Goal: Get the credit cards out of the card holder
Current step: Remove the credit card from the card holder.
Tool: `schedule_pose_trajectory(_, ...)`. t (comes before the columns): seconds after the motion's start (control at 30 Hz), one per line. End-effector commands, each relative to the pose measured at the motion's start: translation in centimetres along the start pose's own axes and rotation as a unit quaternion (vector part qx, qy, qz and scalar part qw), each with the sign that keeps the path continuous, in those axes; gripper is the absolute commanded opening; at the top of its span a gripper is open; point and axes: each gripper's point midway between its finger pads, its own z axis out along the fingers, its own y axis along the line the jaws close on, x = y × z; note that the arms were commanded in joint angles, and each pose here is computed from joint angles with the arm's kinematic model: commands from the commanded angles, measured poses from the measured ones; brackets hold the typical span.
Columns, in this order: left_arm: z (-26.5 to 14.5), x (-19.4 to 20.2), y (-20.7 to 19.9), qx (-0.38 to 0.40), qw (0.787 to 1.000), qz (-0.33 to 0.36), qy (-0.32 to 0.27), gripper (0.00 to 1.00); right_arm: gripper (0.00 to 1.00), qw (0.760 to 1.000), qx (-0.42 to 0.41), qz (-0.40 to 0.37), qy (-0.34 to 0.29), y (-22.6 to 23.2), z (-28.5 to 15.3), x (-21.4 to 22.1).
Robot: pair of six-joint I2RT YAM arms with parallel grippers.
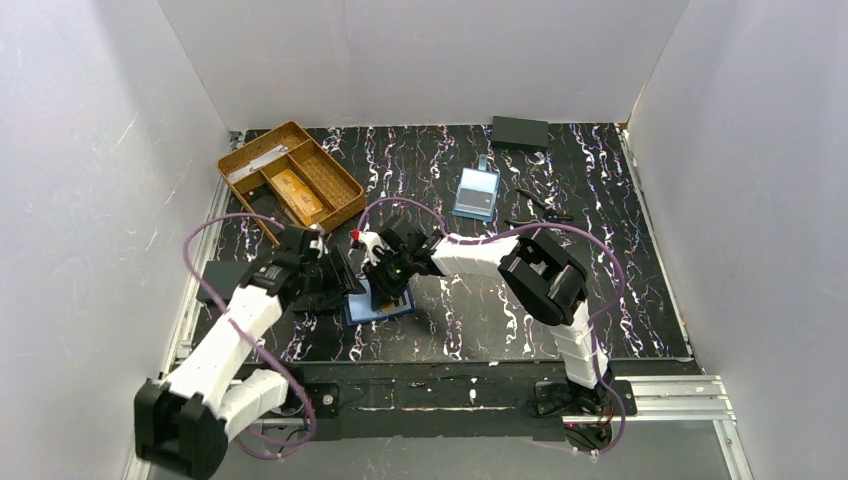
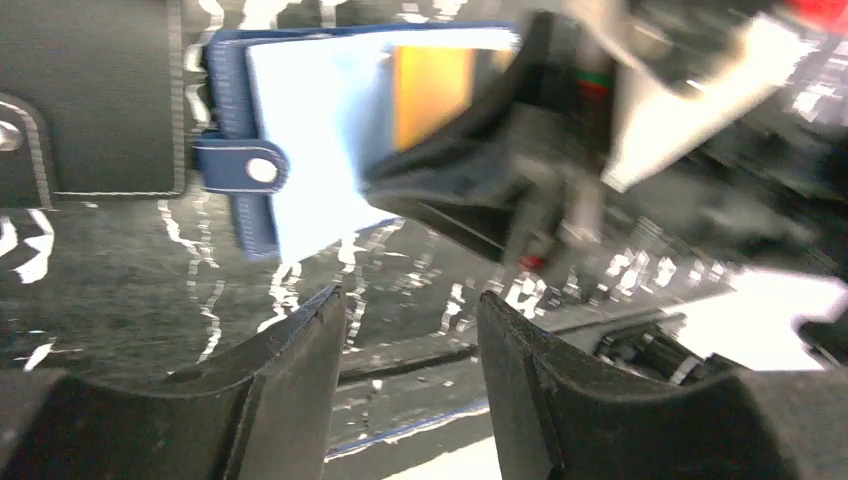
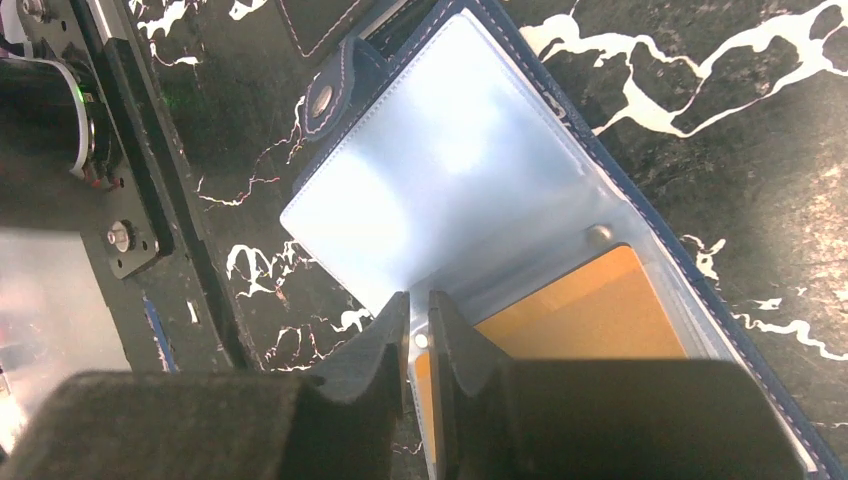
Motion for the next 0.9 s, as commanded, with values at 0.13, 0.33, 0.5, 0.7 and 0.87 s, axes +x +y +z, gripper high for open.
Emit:
schedule_pose_trajectory(0.13, -0.9, 1.2, -6.0, 0.237, 0.971, -0.037, -0.02, 0.36, 0.23, 0.998, 0.031, 0.02, 0.046, -2.3, 0.2, 3.8)
schedule_pose_trajectory(0.33, 3.1, 0.8, -3.8, 0.189, 0.98, -0.058, -0.019, 0.18, 0.24, 1.0, 0.006, 0.01, 0.024, -0.9, -0.8, 2.6)
schedule_pose_trajectory(0.5, 3.9, -0.2, -2.6, 0.15, 0.987, -0.048, -0.042, 0.12, 0.25, 1.0, 0.015, 0.005, 0.018, -1.1, -1.4, 2.3)
schedule_pose_trajectory(0.7, 6.1, 0.6, -0.7, 0.104, 0.993, -0.055, -0.018, 0.07, 0.26, 1.0, 0.015, -0.008, 0.016, -1.1, -2.1, 2.0)
schedule_pose_trajectory(0.87, 8.2, 2.0, 2.1, 0.037, 0.996, -0.073, 0.021, 0.0, 0.3, 0.998, 0.011, -0.06, 0.016, -0.4, -3.4, 1.2)
